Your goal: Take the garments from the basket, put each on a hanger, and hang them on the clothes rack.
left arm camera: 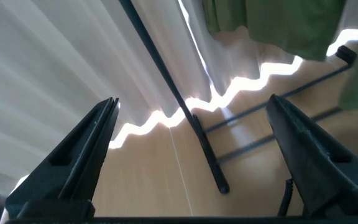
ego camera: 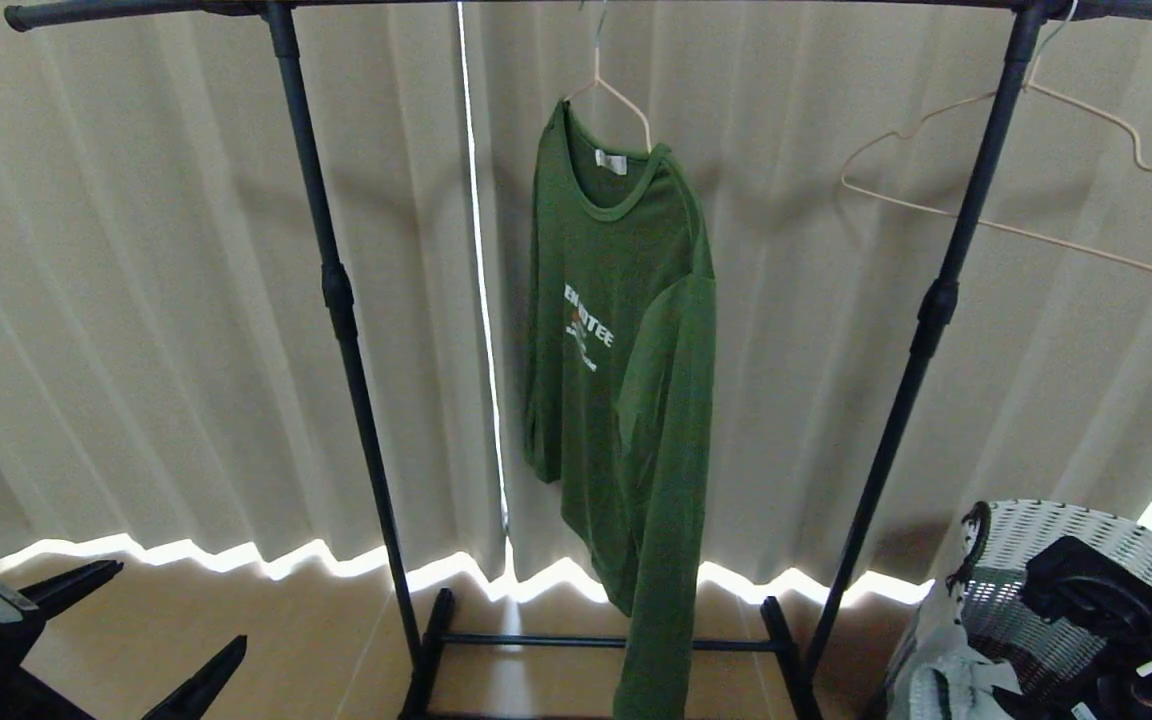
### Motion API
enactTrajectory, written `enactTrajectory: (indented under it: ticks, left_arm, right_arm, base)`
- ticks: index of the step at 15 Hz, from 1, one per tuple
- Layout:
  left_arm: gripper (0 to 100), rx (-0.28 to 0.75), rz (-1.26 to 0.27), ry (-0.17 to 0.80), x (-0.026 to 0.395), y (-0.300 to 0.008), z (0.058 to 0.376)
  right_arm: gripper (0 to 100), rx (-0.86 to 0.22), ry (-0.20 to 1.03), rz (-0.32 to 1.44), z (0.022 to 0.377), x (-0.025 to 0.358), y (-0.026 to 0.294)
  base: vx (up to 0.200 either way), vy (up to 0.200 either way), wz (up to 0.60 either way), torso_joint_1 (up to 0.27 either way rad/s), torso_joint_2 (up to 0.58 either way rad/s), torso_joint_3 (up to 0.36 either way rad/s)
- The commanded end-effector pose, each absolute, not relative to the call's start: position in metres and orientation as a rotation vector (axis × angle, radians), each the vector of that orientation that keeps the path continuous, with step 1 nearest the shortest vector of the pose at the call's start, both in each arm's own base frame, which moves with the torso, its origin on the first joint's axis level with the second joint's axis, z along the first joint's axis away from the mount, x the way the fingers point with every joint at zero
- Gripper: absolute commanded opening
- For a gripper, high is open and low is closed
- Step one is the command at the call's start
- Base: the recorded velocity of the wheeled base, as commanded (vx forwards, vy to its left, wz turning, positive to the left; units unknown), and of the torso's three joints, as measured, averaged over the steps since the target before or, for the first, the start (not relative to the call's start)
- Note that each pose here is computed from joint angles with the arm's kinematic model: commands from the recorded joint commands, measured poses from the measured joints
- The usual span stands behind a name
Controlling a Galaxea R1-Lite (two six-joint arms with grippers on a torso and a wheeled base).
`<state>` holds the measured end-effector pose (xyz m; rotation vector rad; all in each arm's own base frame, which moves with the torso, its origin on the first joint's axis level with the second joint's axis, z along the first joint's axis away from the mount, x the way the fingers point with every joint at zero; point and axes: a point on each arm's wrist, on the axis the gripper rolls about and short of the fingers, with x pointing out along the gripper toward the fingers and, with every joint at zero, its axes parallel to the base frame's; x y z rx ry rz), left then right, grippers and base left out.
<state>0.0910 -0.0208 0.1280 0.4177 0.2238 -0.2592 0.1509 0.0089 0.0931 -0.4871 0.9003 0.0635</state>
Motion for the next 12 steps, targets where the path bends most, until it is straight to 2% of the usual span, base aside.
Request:
enactTrajectory:
  ticks: [1, 7, 11, 12]
  left_arm:
    - [100, 0.417, -0.258, 0.222, 0.090, -0.021, 0.128]
    - [100, 0.418, -0.260, 0.224, 0.090, -0.021, 0.127]
    - [100, 0.417, -0.258, 0.220, 0.090, -0.021, 0.128]
    - [100, 0.417, -0.258, 0.223, 0.090, -0.021, 0.128]
  right_arm:
    - [100, -0.496, 0.952, 0.079, 0.086, 0.161, 0.010]
    - [100, -0.544, 1.053, 0.165, 0.058, 0.185, 0.026]
    - [100, -0.572, 1.039, 0.208, 0.055, 0.188, 0.036]
    - [100, -0.588, 1.090, 0.202, 0.044, 0.193, 0.037]
  base:
    - [0.000, 0.000, 0.00, 0.000, 0.00, 0.000]
    - [0.000, 0.000, 0.00, 0.000, 0.00, 0.000]
    - [0.000, 0.000, 0.00, 0.000, 0.00, 0.000]
    - [0.000, 0.000, 0.00, 0.000, 0.00, 0.000]
